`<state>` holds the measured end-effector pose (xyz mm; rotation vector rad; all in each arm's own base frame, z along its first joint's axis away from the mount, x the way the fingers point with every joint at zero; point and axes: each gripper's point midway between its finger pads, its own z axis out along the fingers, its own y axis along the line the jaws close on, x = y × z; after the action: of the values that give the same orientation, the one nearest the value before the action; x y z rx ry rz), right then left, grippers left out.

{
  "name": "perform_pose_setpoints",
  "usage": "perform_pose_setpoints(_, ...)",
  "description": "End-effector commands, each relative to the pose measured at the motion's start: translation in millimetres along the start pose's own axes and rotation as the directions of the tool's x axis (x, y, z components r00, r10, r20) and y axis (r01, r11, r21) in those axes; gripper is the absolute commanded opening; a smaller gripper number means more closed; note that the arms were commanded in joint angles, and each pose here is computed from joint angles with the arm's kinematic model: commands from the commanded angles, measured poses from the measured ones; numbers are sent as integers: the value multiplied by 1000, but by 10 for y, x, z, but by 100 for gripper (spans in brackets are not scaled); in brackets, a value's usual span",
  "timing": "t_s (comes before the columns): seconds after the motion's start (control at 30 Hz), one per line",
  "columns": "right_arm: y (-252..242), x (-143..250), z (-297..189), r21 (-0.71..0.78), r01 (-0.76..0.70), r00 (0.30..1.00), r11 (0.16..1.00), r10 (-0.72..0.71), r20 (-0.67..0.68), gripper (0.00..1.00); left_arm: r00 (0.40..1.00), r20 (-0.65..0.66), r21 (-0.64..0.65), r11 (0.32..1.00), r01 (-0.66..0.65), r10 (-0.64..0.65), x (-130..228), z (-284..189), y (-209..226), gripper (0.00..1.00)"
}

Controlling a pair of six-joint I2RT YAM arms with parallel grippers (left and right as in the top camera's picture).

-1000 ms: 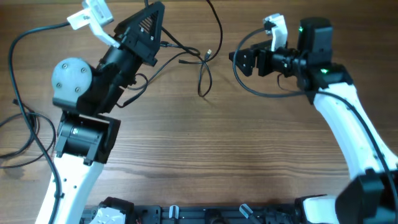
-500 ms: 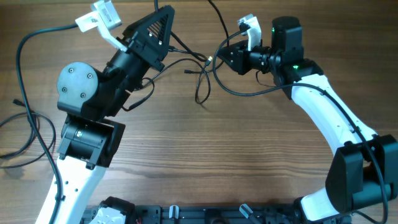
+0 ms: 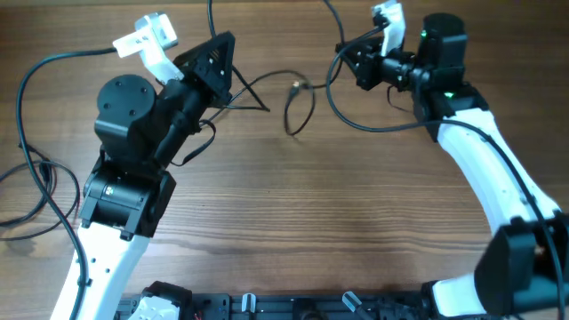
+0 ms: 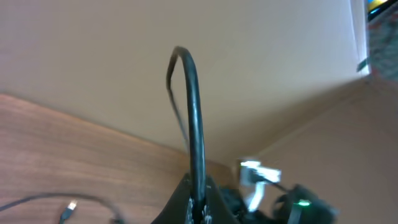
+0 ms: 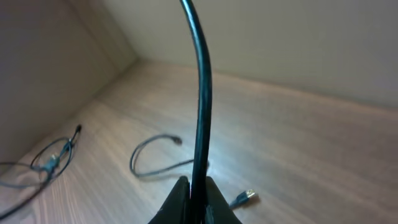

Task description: Untangle cables

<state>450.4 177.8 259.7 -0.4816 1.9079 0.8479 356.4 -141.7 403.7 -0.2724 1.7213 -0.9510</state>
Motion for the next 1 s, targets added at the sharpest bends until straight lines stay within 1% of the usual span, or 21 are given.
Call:
perform_pose_setpoints(0.0, 135, -506, -340, 104, 74, 988, 992, -88, 130, 7, 999, -28, -37, 999, -16, 15, 63, -14, 74, 4)
perform_pose_setpoints(0.07, 242, -613, -451, 106, 114, 979, 988, -130, 155, 7, 999, -50, -58, 998, -12, 9, 120, 8, 135, 4)
perform_pose_setpoints(0.17, 378, -656, -540, 90, 159, 972, 983, -172, 160, 6, 998, -69, -69, 998, -9, 4, 176, 51, 173, 4)
perform_pose_setpoints(0.2, 409, -644, -551, 78, 156, 974, 985, -166, 155, 6, 997, -77, -67, 998, -10, 4, 207, 71, 167, 4)
perform_pose_setpoints(0.37, 826, -514, -514, -148, 167, 981, 975, -149, 124, 6, 996, -86, -37, 999, -11, 8, 270, 167, 93, 4)
perform_pose_setpoints(0.47, 1085, -443, -462, -241, 167, 984, 956, -145, 107, 6, 994, -109, -21, 1000, -14, 12, 366, 222, 39, 4)
perform_pose_setpoints(0.57, 1303, -371, -421, -309, 187, 982, 932, -165, 95, 6, 994, -108, -18, 1000, -14, 12, 372, 248, 37, 4)
perform_pose_setpoints(0.67, 1476, -323, -374, -347, 208, 978, 915, -187, 93, 6, 994, -109, -13, 1000, -15, 13, 377, 250, 24, 11)
perform_pose_setpoints(0.73, 1559, -293, -352, -365, 210, 978, 907, -191, 88, 6, 994, -111, -15, 1000, -14, 13, 381, 251, 28, 13)
perform_pose_setpoints(0.77, 1596, -281, -343, -373, 211, 977, 903, -193, 86, 6, 994, -112, -16, 1000, -14, 12, 384, 249, 31, 13)
perform_pose_setpoints(0.8, 1628, -271, -336, -380, 213, 977, 900, -195, 85, 6, 994, -112, -16, 1000, -15, 13, 384, 249, 31, 7)
perform_pose_setpoints(0.83, 1647, -265, -332, -384, 213, 977, 898, -196, 84, 6, 994, -112, -17, 1000, -14, 12, 386, 249, 33, 4)
perform_pose_setpoints(0.97, 1720, -237, -316, -400, 211, 977, 892, -197, 78, 6, 994, -111, -17, 1000, -15, 13, 383, 251, 34, 4)
